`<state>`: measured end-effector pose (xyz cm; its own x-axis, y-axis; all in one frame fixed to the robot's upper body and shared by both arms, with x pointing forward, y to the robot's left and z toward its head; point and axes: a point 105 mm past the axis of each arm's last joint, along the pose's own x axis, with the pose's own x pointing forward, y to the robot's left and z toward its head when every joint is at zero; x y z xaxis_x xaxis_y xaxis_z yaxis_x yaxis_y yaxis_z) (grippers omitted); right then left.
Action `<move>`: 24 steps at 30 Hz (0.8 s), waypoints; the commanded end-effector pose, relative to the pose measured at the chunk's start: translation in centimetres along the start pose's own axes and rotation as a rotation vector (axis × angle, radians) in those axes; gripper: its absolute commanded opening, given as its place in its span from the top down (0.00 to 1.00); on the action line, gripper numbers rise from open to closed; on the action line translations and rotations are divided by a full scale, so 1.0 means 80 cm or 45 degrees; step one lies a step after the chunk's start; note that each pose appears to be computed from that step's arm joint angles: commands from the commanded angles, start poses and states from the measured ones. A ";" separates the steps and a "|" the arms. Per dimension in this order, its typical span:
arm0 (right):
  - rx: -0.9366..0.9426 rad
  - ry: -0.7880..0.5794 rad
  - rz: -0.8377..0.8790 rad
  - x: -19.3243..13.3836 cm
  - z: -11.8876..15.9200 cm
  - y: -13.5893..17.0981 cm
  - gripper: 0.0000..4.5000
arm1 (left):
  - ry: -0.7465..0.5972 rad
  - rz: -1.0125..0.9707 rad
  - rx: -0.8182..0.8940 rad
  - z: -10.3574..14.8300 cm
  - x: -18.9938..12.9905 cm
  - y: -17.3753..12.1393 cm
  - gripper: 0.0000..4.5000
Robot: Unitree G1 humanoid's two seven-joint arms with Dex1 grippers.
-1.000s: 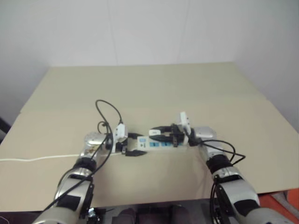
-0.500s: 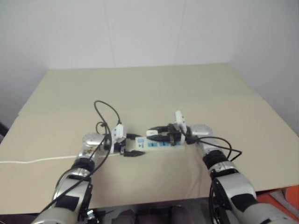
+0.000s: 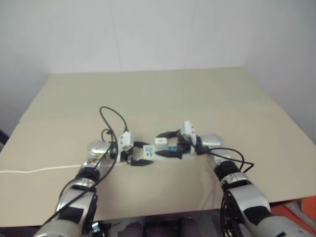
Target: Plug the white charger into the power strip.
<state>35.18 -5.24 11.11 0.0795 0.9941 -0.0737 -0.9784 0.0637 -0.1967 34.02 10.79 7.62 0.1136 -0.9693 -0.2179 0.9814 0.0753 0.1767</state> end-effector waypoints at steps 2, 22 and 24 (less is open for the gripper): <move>0.084 0.106 0.014 -0.015 -0.031 0.012 0.01 | 0.015 -0.042 0.020 0.003 0.008 -0.002 0.27; -0.317 0.102 -0.247 -0.132 0.066 0.002 0.00 | -0.207 0.143 0.089 0.080 -0.101 -0.027 0.00; -0.375 0.197 -0.286 -0.170 0.078 0.014 0.00 | -0.118 0.164 0.078 0.072 -0.121 -0.039 0.00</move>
<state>32.53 -17.17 15.24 0.3179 0.9307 -0.1808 -0.8809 0.2194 -0.4194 29.45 17.91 13.77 0.2078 -0.9720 -0.1096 0.9557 0.1779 0.2345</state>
